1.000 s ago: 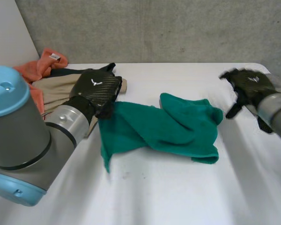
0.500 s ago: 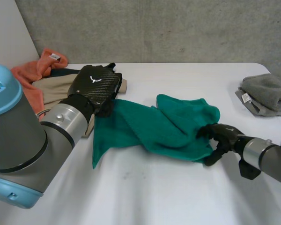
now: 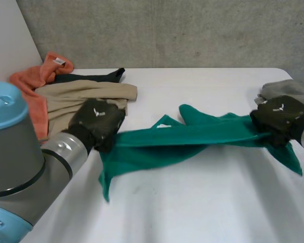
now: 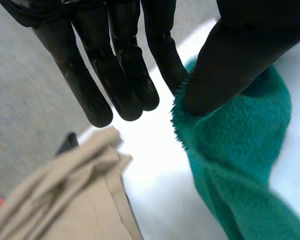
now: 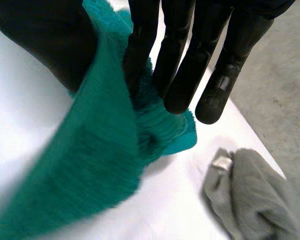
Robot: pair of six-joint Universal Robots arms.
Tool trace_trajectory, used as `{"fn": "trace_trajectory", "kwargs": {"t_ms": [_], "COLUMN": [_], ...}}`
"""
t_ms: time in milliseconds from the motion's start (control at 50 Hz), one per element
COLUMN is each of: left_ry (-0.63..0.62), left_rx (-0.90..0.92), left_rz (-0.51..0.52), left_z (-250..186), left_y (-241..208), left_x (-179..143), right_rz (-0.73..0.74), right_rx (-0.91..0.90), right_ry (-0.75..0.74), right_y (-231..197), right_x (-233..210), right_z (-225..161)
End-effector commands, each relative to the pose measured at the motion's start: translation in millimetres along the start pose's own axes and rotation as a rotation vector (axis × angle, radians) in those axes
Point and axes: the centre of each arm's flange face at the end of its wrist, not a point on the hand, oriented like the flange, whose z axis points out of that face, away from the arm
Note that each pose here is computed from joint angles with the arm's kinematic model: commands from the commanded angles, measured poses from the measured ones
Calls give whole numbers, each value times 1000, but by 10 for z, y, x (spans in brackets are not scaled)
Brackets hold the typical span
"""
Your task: Fold the laundry.
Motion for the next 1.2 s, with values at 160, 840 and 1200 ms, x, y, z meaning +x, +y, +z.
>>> {"fn": "trace_trajectory", "kwargs": {"t_ms": [160, 840, 1200], "left_ry": [-10, -202, -128], "left_rx": [-4, 116, 43], "left_rz": [137, 237, 236], "left_z": [976, 547, 248], "left_y": [161, 537, 424], "left_x": [40, -6, 2], "right_rz": [-287, -74, -9], "right_rx": [-63, 287, 140], "right_ry": [130, 208, 140], "right_y": [-90, -55, 384], "right_x": [5, -325, -354], "right_z": [679, 550, 533]}}
